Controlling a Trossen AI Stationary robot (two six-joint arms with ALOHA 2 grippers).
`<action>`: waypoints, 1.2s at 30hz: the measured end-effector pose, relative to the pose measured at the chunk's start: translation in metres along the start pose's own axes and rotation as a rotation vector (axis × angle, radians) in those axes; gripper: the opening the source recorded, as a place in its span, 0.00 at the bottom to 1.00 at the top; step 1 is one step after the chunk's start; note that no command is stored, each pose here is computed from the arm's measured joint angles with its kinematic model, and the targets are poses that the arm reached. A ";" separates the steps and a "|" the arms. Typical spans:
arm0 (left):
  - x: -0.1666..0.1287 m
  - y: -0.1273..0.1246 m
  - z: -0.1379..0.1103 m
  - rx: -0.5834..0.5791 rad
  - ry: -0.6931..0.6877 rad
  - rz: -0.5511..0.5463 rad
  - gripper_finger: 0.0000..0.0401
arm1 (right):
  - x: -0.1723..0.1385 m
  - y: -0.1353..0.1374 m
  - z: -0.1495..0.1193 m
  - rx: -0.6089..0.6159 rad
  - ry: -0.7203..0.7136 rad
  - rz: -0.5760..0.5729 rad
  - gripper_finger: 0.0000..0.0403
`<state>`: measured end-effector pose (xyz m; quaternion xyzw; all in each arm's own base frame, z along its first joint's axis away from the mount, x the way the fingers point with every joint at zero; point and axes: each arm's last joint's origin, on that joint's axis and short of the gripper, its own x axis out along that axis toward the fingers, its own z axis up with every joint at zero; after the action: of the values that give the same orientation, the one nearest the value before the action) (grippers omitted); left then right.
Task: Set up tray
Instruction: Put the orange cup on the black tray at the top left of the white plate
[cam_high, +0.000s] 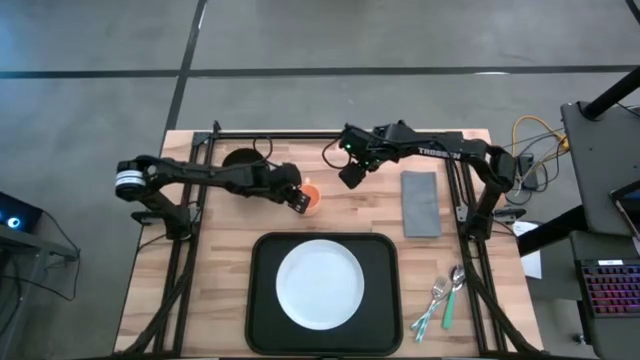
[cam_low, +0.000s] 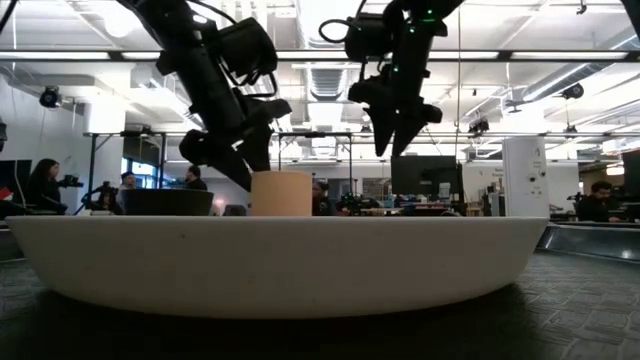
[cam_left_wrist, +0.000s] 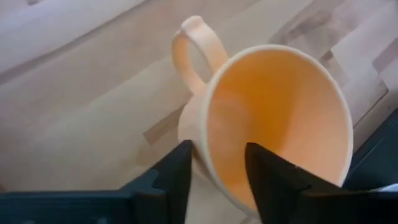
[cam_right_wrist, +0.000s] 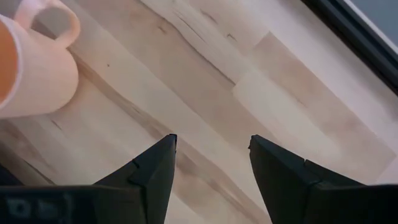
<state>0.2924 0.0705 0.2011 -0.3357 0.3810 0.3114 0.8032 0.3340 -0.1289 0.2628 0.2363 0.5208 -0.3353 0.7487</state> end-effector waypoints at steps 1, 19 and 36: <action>0.000 0.000 0.001 -0.001 -0.001 0.001 0.25 | 0.001 0.000 -0.001 -0.002 0.004 -0.002 0.48; -0.060 0.001 -0.022 -0.014 0.042 0.024 0.00 | 0.003 0.003 0.002 0.003 -0.038 0.022 0.48; -0.116 -0.029 -0.126 -0.284 0.030 0.130 0.00 | 0.003 0.017 -0.005 0.084 -0.048 0.042 0.43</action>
<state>0.2041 -0.0725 0.2443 -0.4249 0.3660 0.4084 0.7202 0.3442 -0.1153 0.2587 0.2703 0.4833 -0.3464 0.7572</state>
